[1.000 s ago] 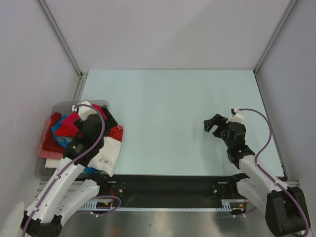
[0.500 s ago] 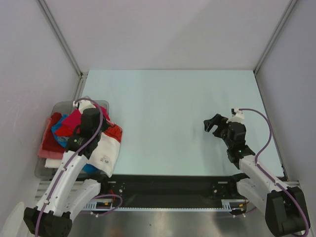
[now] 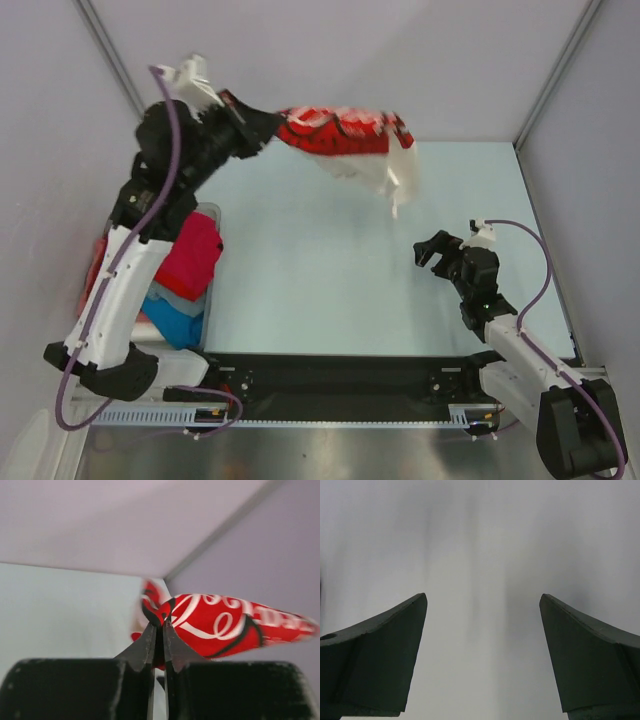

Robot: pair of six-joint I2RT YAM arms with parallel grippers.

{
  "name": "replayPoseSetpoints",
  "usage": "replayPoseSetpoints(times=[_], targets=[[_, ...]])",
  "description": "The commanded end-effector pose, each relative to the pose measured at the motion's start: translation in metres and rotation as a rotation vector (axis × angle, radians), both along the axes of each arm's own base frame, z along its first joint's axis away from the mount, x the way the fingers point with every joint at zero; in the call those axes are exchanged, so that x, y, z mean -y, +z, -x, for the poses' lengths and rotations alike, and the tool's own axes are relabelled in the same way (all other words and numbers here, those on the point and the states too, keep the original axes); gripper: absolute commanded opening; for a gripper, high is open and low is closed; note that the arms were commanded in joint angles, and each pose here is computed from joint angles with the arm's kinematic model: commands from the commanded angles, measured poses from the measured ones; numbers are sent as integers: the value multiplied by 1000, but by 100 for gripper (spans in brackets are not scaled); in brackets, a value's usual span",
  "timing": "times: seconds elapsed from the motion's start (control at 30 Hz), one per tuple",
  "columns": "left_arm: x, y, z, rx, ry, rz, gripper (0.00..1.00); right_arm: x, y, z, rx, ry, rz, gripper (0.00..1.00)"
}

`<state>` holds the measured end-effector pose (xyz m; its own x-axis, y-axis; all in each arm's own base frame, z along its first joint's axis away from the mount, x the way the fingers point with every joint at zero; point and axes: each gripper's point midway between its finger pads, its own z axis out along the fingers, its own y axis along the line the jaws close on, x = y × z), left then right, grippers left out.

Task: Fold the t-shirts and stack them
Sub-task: Grab the tshirt from the pile, then move the tshirt to the center of the board

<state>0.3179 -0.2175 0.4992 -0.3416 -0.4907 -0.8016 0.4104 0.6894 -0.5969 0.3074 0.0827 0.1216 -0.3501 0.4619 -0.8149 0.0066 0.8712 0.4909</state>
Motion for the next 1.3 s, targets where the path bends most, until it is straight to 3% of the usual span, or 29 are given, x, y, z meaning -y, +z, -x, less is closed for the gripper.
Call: replayPoseSetpoints(times=[0.0, 0.03, 0.07, 0.1, 0.13, 0.2, 0.3, 0.5, 0.7, 0.87, 1.1, 1.2, 1.27], targets=[[-78, -14, -29, -101, 201, 110, 13, 0, 11, -5, 36, -5, -20, 100], [-88, -36, -36, -151, 260, 65, 35, 0, 12, -5, 38, -7, -18, 100], [-93, -56, -38, -188, 288, 5, 80, 0, 12, -4, 38, -5, -16, 100], [-84, -93, -36, -232, 263, -110, 97, 0, 12, -4, 36, -7, -17, 100], [-83, -111, -34, -244, 275, -160, 100, 0, 14, -4, 42, -7, -19, 100], [-73, -158, -12, -277, 253, -230, 100, -1, 15, -3, 51, 3, -20, 100], [-75, -195, 7, -256, 259, -193, 100, -2, 14, -3, 48, 8, -23, 100], [-89, -230, 19, -251, 299, -225, 100, -13, 16, 0, 64, 78, -18, 99], [-78, -255, 22, -252, 237, -265, 100, -38, 12, 1, 37, 206, 15, 79], [-69, -275, 28, -221, 187, -215, 100, -60, 4, 2, -7, 295, 35, 66], [-40, -287, 58, -173, 63, -281, 100, -39, -22, -13, -137, 130, 130, 71], [-16, -284, 82, -131, -2, -317, 98, -30, -30, -19, -173, 68, 114, 72], [-9, -286, 91, -121, -3, -350, 98, -21, -37, -26, -211, 18, 68, 67]])
